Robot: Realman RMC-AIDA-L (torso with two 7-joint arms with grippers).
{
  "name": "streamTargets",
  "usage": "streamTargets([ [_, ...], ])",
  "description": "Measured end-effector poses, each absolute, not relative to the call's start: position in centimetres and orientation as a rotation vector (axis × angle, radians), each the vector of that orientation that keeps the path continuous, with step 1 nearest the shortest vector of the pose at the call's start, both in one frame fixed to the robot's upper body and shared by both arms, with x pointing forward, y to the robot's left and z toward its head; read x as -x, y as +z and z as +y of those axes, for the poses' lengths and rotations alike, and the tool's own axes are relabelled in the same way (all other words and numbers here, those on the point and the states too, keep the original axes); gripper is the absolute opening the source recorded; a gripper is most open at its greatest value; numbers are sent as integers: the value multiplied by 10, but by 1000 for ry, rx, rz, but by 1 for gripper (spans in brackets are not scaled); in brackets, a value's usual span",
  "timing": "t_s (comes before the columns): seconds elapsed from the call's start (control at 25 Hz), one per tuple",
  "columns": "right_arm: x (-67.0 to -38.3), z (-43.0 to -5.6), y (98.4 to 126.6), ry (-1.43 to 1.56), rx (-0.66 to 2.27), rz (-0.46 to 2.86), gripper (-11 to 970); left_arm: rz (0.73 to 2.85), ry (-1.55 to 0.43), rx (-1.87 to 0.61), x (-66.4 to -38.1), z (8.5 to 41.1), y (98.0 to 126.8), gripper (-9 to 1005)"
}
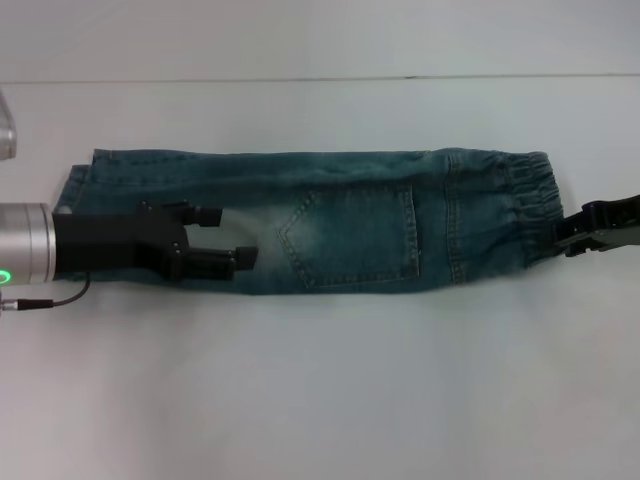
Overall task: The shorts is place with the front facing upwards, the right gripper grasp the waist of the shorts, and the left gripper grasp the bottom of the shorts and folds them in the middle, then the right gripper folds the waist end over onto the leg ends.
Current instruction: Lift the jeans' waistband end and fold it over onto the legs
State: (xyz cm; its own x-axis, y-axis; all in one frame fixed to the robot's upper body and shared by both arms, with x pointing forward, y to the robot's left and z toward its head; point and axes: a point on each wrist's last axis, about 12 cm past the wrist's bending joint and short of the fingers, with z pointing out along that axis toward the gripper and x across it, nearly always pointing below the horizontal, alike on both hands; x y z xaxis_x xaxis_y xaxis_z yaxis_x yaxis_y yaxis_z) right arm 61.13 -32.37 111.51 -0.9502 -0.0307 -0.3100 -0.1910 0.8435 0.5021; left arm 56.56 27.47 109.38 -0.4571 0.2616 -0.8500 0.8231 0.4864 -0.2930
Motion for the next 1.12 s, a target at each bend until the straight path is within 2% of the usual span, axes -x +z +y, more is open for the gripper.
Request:
streamTargets([
  [0.56, -616, -314, 1115, 763, 258, 2722, 106, 1974, -940, -887, -562, 277, 1091, 858],
  [1.12, -620, -315, 1123, 776, 314, 2663, 80, 1920, -952, -801, -563, 275, 1093, 839],
])
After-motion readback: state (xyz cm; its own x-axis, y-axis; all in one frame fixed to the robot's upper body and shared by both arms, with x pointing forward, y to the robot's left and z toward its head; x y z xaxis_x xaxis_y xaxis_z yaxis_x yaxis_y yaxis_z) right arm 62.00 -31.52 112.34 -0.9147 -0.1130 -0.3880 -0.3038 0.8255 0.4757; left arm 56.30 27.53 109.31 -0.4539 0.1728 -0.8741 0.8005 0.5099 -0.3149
